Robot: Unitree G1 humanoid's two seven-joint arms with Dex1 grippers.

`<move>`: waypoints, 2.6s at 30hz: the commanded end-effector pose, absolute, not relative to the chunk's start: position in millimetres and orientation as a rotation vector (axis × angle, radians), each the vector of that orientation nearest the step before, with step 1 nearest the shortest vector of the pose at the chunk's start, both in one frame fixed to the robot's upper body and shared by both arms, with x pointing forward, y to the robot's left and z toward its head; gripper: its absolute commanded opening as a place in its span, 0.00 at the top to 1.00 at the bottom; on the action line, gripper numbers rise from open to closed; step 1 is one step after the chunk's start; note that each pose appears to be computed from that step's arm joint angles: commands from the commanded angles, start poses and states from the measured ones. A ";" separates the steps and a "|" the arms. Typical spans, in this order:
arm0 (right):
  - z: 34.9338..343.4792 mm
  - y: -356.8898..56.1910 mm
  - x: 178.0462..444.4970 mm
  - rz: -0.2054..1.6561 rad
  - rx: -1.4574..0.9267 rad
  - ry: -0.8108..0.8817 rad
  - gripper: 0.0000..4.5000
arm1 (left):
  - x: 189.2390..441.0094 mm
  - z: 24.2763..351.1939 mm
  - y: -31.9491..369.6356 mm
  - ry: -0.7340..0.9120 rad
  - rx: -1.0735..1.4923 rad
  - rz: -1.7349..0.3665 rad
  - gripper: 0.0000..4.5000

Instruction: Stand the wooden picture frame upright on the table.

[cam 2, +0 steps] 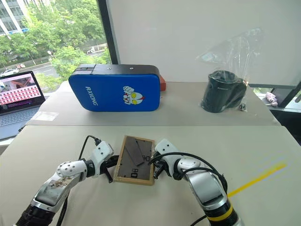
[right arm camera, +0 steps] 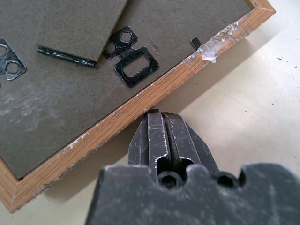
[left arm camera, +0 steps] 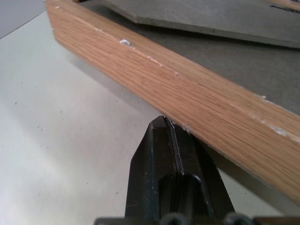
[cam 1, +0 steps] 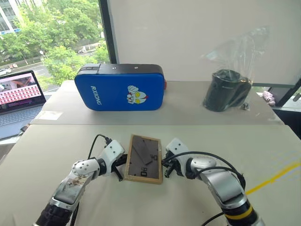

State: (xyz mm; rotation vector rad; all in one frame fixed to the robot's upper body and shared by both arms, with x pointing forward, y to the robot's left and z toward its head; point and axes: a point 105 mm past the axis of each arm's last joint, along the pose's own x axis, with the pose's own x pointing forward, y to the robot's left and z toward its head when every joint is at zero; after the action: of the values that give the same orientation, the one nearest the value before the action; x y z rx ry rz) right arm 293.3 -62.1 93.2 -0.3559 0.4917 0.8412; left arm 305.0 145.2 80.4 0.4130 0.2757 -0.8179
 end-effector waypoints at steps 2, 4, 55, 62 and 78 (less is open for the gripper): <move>85.5 -81.5 301.4 0.798 -0.377 0.526 1.00 | 290.7 67.4 184.2 0.365 0.516 -0.772 0.99; 82.3 -91.9 304.2 0.788 -0.399 0.536 1.00 | 283.4 71.5 205.8 0.348 0.602 -0.758 0.94; 125.5 -94.4 327.0 0.761 -0.270 0.428 1.00 | 261.0 47.2 132.1 -0.780 1.401 -1.326 0.74; 166.1 -64.7 333.2 1.018 -0.205 0.362 0.68 | 259.5 44.5 134.1 -0.776 1.405 -1.323 0.74; 120.3 0.2 323.0 1.447 -0.150 0.692 0.01 | 259.0 49.4 126.7 -0.813 1.384 -1.305 0.74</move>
State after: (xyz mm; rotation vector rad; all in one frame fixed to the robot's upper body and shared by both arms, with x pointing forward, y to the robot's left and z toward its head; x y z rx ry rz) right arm 329.2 -5.2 131.7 -0.1464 0.6438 1.4087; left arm 270.6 124.9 75.1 1.3779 -0.8975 -1.1998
